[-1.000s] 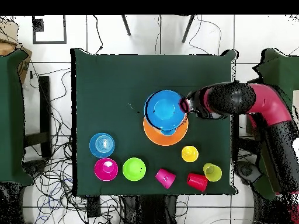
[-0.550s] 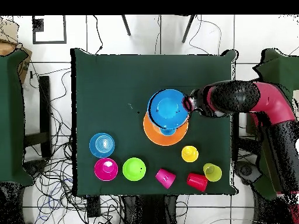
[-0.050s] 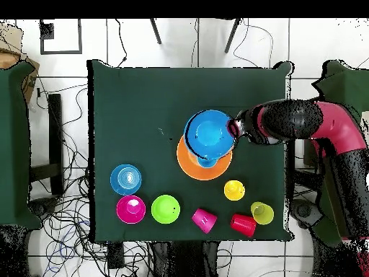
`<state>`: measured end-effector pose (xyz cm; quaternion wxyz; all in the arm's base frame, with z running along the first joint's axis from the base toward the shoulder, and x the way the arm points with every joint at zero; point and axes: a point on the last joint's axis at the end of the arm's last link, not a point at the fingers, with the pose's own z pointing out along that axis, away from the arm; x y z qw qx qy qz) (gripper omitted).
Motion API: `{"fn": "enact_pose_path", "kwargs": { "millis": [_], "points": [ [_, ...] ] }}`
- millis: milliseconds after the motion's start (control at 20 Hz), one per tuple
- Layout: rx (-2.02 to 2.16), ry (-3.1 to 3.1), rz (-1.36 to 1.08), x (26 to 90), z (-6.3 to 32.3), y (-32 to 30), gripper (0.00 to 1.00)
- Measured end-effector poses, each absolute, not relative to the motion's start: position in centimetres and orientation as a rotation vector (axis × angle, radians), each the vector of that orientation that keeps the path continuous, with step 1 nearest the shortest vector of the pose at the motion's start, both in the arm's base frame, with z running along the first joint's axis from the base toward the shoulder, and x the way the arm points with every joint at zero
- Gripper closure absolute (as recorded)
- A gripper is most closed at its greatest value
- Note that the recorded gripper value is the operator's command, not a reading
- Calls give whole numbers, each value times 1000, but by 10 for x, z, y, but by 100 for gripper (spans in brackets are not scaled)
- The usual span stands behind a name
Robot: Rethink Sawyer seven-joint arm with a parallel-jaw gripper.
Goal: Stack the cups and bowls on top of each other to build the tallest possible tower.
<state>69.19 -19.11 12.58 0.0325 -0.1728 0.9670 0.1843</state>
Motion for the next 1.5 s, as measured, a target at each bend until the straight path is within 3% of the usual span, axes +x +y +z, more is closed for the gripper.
{"fn": "enact_pose_path", "kwargs": {
  "millis": [1500],
  "points": [
    [-499,3011,461,685,136,-220,100]
  ]
}}
